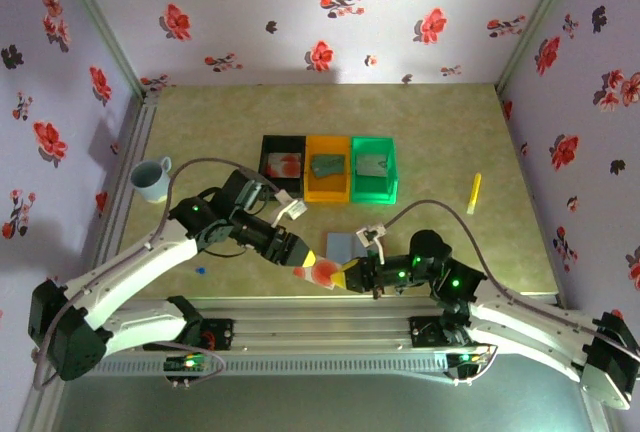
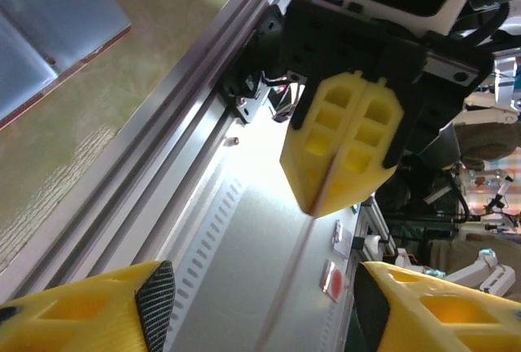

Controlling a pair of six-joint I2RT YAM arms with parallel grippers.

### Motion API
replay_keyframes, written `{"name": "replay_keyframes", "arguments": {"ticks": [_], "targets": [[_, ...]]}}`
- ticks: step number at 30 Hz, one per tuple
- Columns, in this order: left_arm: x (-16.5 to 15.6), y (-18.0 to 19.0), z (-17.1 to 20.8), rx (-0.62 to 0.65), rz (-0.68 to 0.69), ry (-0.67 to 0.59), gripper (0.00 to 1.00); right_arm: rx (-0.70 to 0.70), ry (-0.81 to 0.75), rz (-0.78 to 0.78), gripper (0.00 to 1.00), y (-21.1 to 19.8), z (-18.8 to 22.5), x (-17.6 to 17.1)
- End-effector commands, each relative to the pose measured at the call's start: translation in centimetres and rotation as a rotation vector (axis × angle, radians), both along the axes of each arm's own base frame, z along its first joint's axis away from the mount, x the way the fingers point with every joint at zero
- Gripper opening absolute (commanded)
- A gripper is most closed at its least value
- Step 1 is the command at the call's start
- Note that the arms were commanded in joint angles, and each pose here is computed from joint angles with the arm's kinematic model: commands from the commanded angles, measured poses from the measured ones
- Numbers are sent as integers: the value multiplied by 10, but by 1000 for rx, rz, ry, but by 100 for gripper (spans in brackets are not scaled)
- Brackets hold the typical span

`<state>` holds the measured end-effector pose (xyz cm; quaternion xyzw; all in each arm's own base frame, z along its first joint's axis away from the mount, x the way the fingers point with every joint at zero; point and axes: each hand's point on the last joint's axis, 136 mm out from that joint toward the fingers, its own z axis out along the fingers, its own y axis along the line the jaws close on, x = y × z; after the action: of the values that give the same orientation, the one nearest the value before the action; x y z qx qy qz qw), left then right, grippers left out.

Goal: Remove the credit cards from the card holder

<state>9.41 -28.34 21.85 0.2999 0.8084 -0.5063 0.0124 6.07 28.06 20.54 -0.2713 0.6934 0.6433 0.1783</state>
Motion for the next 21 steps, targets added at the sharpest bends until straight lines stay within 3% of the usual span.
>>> {"name": "replay_keyframes", "arguments": {"ticks": [1,8,14,21], "targets": [[-7,-3,6,-44,-44,10,53,75,-63,35,0,3,27,-2],[-13,-2,11,-66,-63,3,35,70,-68,41,0,5,25,-2],[-16,-2,9,-63,-75,8,28,62,-79,28,0,4,25,0],[-17,-2,10,-65,-77,4,12,36,-82,-2,0,3,20,5]]}}
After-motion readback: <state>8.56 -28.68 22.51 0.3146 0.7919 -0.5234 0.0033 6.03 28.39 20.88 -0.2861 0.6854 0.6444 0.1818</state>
